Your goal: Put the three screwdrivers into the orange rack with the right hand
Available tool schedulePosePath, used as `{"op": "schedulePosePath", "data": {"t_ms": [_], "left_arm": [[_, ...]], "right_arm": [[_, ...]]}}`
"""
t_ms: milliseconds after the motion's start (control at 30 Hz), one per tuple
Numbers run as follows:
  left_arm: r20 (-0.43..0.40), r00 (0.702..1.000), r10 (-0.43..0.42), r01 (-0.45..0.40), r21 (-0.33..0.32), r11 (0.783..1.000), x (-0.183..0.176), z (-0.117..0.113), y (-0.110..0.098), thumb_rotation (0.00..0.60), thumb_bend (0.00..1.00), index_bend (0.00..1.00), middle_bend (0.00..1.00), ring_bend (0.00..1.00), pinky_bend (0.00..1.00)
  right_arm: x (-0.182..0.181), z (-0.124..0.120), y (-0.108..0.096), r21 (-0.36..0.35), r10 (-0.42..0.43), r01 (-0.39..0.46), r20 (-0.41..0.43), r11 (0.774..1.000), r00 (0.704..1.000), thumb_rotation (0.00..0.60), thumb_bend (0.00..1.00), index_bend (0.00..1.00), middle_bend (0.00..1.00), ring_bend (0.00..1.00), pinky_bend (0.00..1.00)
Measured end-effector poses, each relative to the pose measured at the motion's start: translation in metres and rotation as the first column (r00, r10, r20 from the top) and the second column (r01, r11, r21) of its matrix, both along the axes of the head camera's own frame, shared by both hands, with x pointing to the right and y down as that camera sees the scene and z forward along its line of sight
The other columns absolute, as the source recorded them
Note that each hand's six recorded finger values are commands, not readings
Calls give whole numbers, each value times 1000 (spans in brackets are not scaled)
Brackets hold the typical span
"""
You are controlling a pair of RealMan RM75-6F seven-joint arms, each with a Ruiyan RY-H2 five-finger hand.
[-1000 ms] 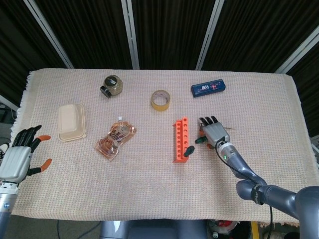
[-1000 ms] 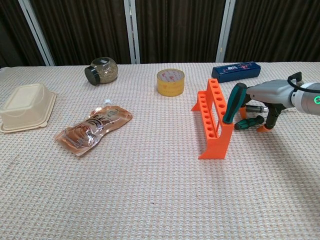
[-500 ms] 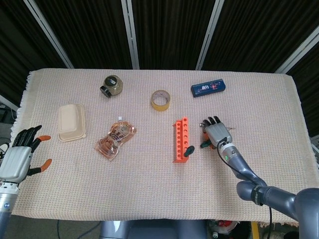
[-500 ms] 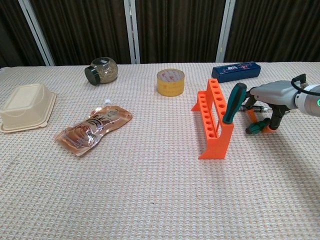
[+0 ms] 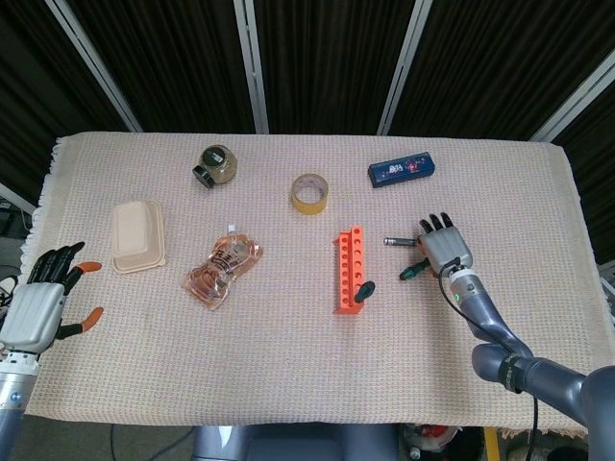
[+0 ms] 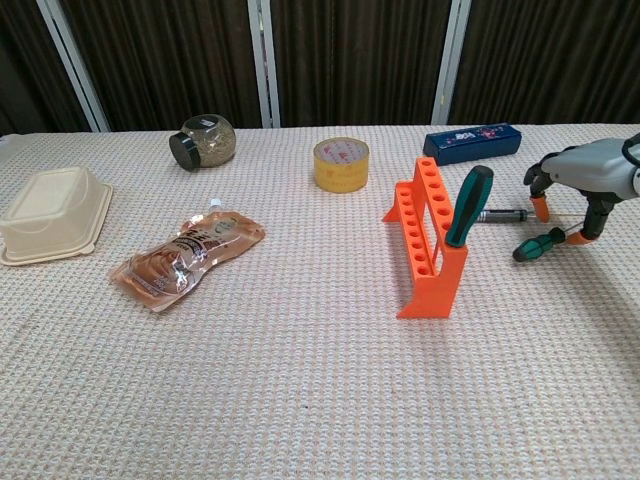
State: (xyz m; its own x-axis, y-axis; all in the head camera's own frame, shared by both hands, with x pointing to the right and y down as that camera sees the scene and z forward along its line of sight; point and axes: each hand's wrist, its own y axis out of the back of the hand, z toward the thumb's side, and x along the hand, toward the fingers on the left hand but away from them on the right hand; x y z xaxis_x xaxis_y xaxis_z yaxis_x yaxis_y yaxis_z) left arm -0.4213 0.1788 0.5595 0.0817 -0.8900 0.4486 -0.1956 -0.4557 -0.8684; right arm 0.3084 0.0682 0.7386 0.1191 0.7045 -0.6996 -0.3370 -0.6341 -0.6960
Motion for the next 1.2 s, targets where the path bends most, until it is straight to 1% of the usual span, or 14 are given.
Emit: {"op": "schedulePosePath", "data": {"t_ms": [100,167,400,500,667,800,933,1200], "left_arm": [[0,1000,4,-4,2,1000,1,-1,0,600,270,258,23,7,0],[2,1000,5,-5,3,1000,1,-2,0,600,271,258,23,8,0],[5,1000,1,-1,3,1000,0,-4,1,600,272,257,23,7,0],[3,1000,0,0,-1,1000,0,-3,1,600,272,257,22,7,0],[-1,1000,2,-2,-6,1000,-1,-2,2,600,274,257,22,6,0],[0,1000,0,0,-12,1000,-2,-1,2,600,274,257,22,6,0],[-1,1000,-2,2,-16,1000,-3,1,2,600,273,257,22,6,0],[-2,1000,-4,4,-21,1000,-4,2,2,600,274,257,22,6,0]], "right_arm": [[-1,2,3,2,-7,7,-6,1000,1000,600,215,319,103,0,0],[-3,3,5,7,-27,27,-12,1000,1000,600,215,315,103,0,0],[-13,-1,10,66,-108,110,-32,992,994,600,213,409,103,0,0],[-18,-3,14,96,-153,157,-51,983,987,600,213,423,103,0,0],[-26,-5,24,126,-206,215,-76,969,976,600,210,432,103,0,0],[-30,-4,31,123,-225,234,-79,964,971,600,210,437,103,0,0],[-33,-2,38,108,-231,238,-76,965,970,600,211,449,103,0,0],[-32,1,40,96,-223,229,-76,969,972,600,210,464,103,0,0]]}}
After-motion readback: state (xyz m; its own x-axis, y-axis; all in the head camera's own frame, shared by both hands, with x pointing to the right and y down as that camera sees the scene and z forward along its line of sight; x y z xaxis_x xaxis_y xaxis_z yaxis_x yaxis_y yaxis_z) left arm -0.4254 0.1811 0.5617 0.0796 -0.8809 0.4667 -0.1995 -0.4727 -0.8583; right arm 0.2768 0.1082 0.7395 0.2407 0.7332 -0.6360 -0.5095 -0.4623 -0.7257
